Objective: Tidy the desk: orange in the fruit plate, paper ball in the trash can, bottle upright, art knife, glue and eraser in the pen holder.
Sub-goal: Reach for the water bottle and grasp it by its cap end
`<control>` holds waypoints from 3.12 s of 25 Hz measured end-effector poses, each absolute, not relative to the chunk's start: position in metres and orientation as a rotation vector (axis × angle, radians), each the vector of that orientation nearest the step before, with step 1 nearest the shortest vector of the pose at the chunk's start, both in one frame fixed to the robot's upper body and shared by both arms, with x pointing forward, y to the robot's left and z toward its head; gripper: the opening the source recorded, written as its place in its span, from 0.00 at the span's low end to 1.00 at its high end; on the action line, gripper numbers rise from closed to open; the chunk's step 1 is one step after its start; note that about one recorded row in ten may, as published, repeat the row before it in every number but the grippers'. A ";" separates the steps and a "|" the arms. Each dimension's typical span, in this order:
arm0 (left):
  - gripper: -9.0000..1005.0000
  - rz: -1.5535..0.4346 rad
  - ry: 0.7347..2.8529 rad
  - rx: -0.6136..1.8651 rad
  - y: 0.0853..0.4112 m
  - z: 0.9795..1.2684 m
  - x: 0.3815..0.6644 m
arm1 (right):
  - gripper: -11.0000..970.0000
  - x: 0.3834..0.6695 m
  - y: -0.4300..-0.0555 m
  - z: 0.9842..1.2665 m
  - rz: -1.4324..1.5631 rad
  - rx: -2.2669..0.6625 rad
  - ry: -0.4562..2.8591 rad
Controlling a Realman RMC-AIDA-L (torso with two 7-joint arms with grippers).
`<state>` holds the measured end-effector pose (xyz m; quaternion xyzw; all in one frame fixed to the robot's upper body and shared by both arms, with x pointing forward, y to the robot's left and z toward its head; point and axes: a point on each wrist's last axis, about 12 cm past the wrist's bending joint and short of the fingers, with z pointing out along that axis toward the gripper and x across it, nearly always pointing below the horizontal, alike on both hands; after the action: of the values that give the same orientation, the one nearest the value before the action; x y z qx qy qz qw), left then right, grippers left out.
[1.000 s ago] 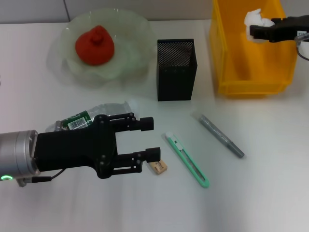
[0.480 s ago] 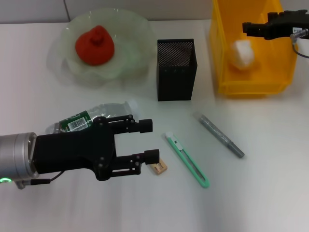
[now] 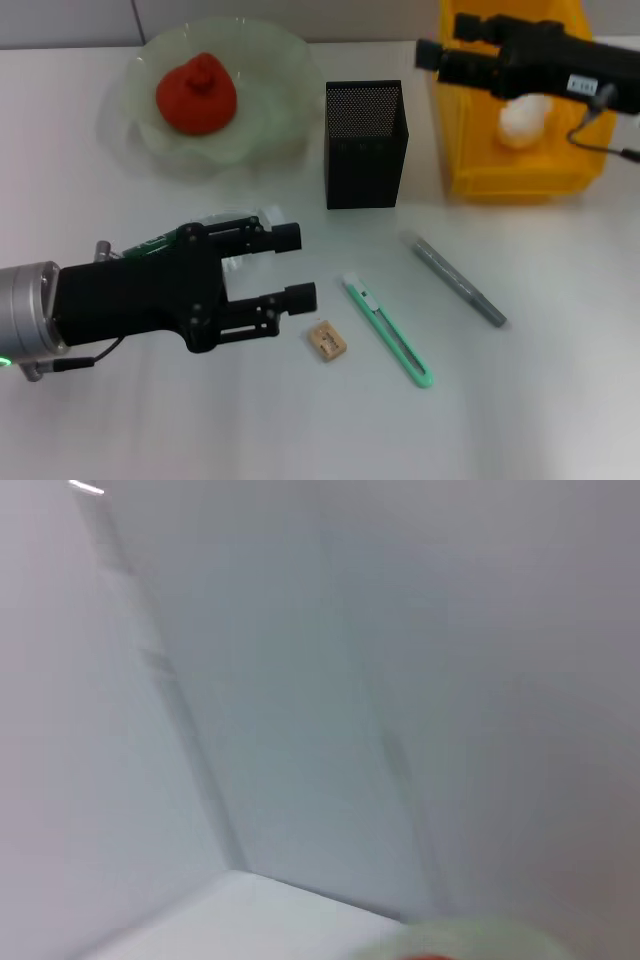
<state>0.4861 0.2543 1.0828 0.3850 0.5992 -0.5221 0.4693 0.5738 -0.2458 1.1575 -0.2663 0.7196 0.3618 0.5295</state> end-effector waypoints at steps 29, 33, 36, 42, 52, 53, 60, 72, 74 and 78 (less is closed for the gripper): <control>0.67 -0.862 2.062 1.163 0.226 1.162 0.590 | 0.79 0.468 -0.243 1.034 0.947 -0.775 1.397; 0.67 -0.632 2.212 1.316 0.196 1.175 0.608 | 0.79 0.466 -0.243 1.032 0.949 -0.766 1.409; 0.67 -0.516 2.261 1.427 0.172 1.178 0.612 | 0.79 0.465 -0.242 1.031 0.953 -0.756 1.414; 0.66 -0.407 2.293 1.490 0.159 1.178 0.614 | 0.79 0.463 -0.241 1.029 0.964 -0.746 1.427; 0.66 -0.250 2.353 1.497 0.157 1.164 0.617 | 0.79 0.463 -0.241 1.029 0.996 -0.709 1.437; 0.66 -0.236 2.361 1.500 0.157 1.162 0.617 | 0.79 0.463 -0.241 1.029 0.997 -0.708 1.438; 0.66 -0.194 2.374 1.520 0.154 1.150 0.618 | 0.79 0.463 -0.240 1.029 1.000 -0.705 1.444; 0.66 -0.148 2.365 1.514 0.151 1.135 0.621 | 0.79 0.463 -0.240 1.028 0.999 -0.692 1.452; 0.66 -0.148 2.363 1.512 0.150 1.134 0.621 | 0.79 0.463 -0.240 1.027 0.997 -0.692 1.454; 0.61 -0.152 2.355 1.521 0.148 1.132 0.620 | 0.79 0.465 -0.239 1.028 0.997 -0.692 1.459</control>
<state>0.6201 0.1477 1.1321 0.5342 0.8272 -0.0534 0.1660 0.4652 -0.2389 1.0276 -0.2964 0.6249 0.4271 0.5824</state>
